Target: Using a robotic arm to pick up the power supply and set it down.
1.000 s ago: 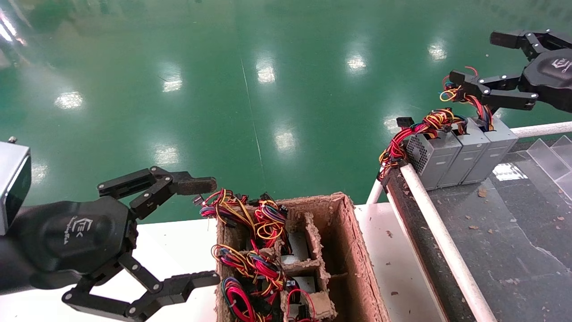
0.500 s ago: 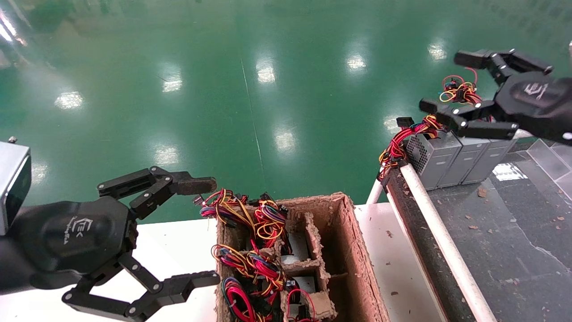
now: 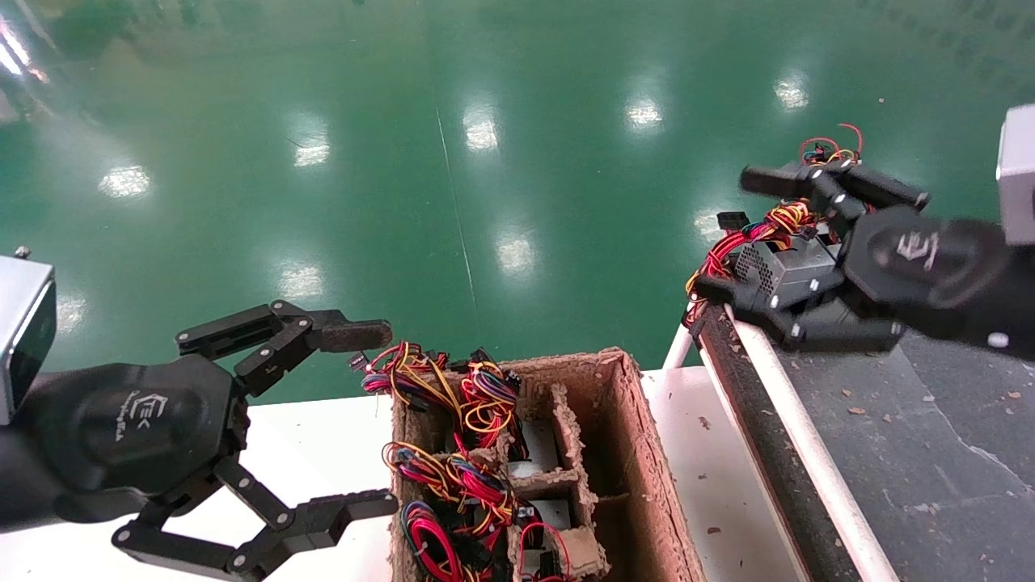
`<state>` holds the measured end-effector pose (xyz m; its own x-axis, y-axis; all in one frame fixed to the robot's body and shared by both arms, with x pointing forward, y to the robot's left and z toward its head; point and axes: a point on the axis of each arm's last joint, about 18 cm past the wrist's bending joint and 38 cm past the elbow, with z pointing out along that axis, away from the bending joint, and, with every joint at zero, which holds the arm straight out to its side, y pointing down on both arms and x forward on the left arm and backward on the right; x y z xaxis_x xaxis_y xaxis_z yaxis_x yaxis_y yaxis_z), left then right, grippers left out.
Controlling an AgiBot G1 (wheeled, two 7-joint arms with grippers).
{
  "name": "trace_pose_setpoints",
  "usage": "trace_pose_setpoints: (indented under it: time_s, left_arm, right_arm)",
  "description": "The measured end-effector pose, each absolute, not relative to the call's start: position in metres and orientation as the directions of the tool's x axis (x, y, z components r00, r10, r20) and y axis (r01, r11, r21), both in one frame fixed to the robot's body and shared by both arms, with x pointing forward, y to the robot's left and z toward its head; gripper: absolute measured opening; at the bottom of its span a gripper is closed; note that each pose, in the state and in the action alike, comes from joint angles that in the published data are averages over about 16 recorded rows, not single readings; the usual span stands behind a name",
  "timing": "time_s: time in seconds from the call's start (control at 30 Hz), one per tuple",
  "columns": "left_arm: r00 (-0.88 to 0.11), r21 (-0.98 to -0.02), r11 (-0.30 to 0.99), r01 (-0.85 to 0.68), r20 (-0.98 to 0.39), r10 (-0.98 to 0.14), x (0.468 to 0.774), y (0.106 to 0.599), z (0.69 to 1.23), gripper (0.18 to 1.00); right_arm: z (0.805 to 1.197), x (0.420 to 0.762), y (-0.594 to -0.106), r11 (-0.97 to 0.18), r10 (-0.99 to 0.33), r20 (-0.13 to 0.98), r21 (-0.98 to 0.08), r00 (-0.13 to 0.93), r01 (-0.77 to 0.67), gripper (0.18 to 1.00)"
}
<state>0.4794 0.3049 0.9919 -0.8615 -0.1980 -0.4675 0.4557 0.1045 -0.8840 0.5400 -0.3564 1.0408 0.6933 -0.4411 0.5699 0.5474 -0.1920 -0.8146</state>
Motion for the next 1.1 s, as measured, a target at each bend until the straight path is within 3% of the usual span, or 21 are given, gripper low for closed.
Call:
trace_pose_setpoints:
  time_s: [0.63, 1.1]
  left_arm:
    - [-0.862, -0.884, 0.104, 0.456, -0.467, -0.198, 0.479, 0.305, 0.992, 1.001]
    - [-0.862, -0.884, 0.104, 0.455, -0.467, -0.199, 0.479, 0.305, 0.992, 1.001]
  right_arm:
    - [0.994, 0.478, -0.304, -0.114, -0.187, 0.484, -0.875, 0.855, 0.47, 1.001]
    - [0.99, 0.471, -0.3, -0.108, -0.161, 0.473, -0.881, 0.866, 0.461, 1.001]
